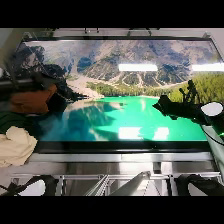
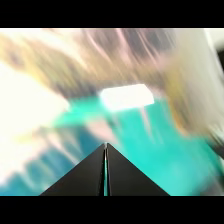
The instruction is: Fold the shirts.
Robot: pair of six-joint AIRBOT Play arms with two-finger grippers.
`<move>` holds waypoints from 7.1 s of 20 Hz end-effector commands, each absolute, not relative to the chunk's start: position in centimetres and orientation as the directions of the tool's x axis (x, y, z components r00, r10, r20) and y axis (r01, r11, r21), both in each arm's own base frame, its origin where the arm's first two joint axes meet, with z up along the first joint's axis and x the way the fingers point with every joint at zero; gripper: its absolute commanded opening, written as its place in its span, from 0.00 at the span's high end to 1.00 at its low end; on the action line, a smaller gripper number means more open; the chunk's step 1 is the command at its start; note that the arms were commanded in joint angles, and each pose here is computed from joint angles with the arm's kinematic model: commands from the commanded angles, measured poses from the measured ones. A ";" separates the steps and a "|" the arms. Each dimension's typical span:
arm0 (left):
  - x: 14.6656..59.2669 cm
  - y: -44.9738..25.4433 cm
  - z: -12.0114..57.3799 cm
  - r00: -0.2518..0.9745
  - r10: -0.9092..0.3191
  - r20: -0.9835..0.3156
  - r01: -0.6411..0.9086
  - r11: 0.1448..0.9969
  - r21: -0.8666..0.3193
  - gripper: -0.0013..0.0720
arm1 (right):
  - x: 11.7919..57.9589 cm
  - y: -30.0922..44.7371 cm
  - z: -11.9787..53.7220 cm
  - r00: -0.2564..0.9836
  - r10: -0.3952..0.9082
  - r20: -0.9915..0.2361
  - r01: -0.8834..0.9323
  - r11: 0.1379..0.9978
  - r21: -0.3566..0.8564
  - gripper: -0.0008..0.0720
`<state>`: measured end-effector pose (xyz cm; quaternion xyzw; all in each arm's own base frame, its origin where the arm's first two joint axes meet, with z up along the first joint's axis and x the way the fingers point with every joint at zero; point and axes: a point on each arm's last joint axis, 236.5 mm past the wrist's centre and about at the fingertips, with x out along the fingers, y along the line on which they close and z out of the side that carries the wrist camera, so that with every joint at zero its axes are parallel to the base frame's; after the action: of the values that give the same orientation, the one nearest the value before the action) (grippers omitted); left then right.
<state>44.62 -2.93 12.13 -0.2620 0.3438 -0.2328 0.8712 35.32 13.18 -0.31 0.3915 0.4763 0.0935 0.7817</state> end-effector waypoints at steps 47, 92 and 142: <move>36.6 -15.9 10.5 0.060 -0.748 -0.660 0.327 0.640 -0.696 0.52 | 31.4 9.0 6.2 0.444 0.598 -0.667 -0.109 0.775 0.623 0.29; 27.7 -2.9 36.7 0.932 -0.262 -0.250 0.249 0.965 -0.083 0.96 | 29.0 12.0 39.9 0.774 0.633 -0.020 -0.625 0.768 0.139 0.96; 37.6 -30.3 3.9 -0.129 -0.789 -0.601 0.449 0.494 -0.744 0.97 | 33.8 19.4 2.2 0.110 0.905 -0.412 -0.222 0.426 0.877 0.96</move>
<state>36.79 -30.05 -1.92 -0.1531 0.6314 -0.4503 0.6125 33.52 19.06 -2.23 0.3373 0.5583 0.3917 0.6490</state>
